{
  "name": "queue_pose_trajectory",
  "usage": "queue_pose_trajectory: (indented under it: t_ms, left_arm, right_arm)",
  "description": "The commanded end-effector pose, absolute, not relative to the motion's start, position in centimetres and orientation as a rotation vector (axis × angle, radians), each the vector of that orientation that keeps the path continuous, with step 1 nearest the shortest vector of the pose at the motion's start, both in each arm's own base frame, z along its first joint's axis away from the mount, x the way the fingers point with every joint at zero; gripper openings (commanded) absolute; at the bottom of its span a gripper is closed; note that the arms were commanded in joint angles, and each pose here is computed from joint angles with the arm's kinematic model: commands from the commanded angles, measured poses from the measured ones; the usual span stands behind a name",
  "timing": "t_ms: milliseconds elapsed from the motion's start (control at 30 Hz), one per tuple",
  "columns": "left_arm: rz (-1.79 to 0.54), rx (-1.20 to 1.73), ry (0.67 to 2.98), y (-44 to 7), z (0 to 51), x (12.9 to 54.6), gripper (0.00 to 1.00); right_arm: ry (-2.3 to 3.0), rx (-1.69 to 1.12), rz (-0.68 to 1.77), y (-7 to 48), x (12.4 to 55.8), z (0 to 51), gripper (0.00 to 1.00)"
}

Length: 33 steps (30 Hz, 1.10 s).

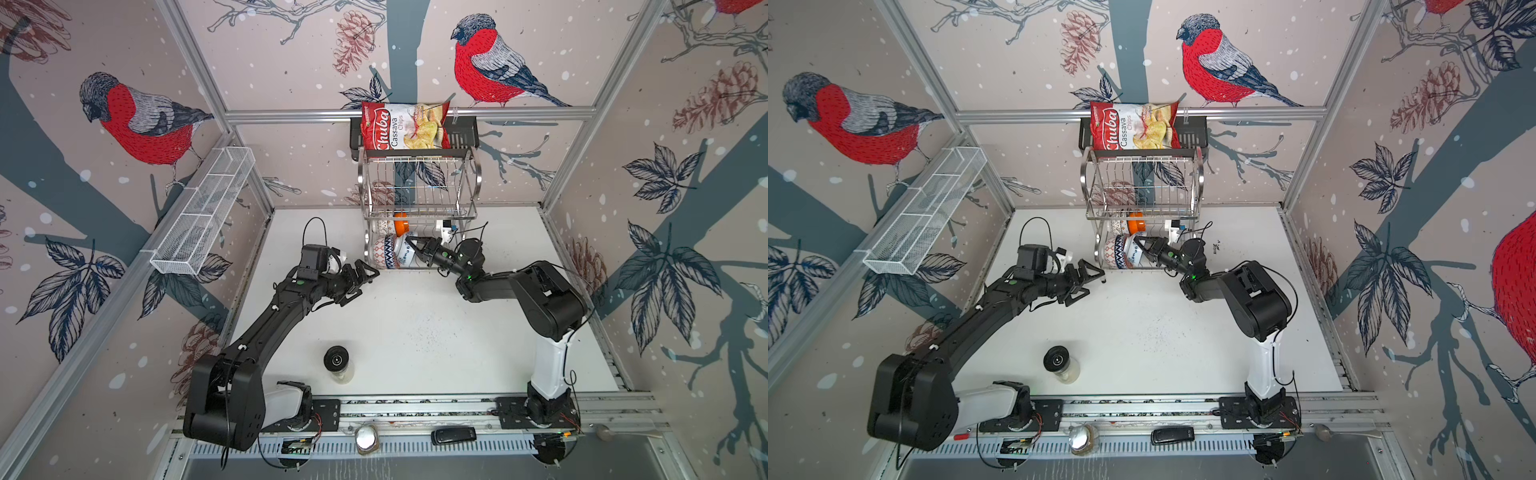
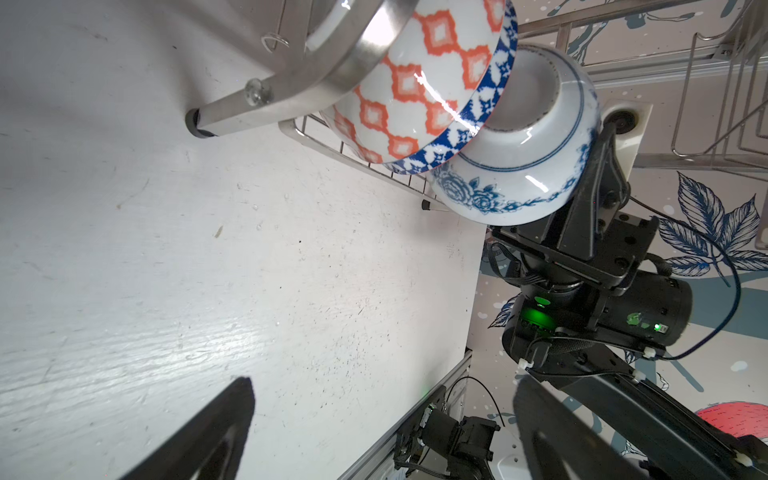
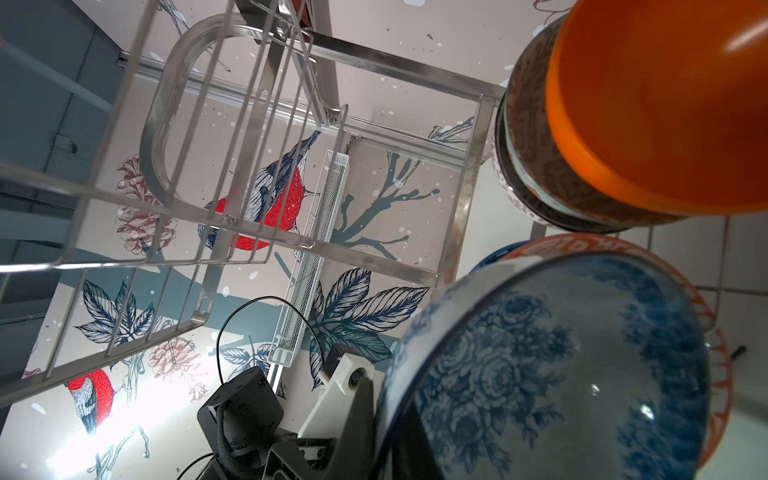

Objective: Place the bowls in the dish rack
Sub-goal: 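Lift the floral bowl with the right gripper and carry it into the rack, then lower the floral bowl into the rack slot beside the patterned bowl with the right gripper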

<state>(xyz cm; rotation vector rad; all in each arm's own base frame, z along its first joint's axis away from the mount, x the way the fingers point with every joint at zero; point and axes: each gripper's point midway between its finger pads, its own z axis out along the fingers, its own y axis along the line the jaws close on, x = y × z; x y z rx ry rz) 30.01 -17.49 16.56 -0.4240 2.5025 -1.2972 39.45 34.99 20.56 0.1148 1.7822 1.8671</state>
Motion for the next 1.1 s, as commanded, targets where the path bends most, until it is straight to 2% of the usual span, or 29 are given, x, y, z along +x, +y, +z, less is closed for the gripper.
queue_pose_trajectory:
  t_ms: [0,1067]
  left_arm:
    - [-1.3,-0.388,2.49,-17.6,17.0,30.2,0.97]
    - [-1.282,-0.385,2.5,-17.5,17.0,30.0,0.97]
  right_arm:
    - [1.694,0.046,1.903,35.1,39.3,22.4,0.0]
    - [1.794,0.165,1.917,35.5,41.1,17.7,0.0]
